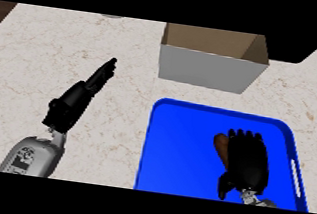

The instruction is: Pick the sweet potato from the tray and place it in the cardboard box

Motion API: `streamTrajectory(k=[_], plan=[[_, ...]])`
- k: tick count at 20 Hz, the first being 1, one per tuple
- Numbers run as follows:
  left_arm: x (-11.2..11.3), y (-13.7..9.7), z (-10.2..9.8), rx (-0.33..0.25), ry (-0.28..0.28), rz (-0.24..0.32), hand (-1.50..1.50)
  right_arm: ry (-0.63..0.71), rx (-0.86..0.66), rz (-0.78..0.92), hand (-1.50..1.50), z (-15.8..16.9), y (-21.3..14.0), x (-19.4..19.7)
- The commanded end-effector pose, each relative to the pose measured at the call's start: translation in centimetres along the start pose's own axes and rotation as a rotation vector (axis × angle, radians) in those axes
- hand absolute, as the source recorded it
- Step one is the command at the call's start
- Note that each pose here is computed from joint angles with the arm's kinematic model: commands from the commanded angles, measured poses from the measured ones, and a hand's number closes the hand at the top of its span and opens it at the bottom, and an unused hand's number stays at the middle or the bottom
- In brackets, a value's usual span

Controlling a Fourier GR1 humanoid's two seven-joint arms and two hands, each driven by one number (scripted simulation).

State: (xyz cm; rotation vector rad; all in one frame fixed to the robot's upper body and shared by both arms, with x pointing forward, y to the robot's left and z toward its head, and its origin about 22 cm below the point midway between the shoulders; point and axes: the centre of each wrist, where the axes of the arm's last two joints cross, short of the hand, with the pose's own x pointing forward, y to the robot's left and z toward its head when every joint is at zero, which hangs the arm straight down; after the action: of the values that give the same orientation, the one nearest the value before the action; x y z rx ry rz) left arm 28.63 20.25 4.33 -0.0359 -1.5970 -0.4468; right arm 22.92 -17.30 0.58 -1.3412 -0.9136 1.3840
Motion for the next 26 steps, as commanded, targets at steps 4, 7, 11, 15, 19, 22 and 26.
streamTrajectory(k=[4,7,11,15,19,22,26], plan=[[-1.0,0.0,1.5,-0.013,0.005,-0.007,0.00,-0.038,0.007,0.134,1.50,-0.9,2.6,-1.6],[-0.9,0.2,1.3,-0.015,0.002,-0.007,0.00,-0.051,-0.102,0.133,1.50,-0.1,2.7,-0.2],[0.0,-0.2,-0.6,0.007,0.002,-0.009,0.00,-0.197,-0.068,-0.085,1.50,-1.5,-3.2,5.5],[-0.6,-0.9,0.9,-0.034,-0.020,-0.004,0.00,-0.300,-0.030,-0.327,1.50,-0.4,-5.6,8.3],[-0.2,-0.2,0.5,-0.014,-0.002,0.006,0.00,-0.282,-0.185,-0.332,1.50,-0.4,-10.4,10.7],[0.5,0.6,-0.2,-0.019,0.007,0.004,0.00,-0.298,-0.244,-0.378,1.50,1.0,-13.3,10.1],[0.7,1.1,1.5,-0.007,0.001,-0.017,0.00,-0.338,-0.277,-0.410,1.50,4.6,-17.6,9.1]])
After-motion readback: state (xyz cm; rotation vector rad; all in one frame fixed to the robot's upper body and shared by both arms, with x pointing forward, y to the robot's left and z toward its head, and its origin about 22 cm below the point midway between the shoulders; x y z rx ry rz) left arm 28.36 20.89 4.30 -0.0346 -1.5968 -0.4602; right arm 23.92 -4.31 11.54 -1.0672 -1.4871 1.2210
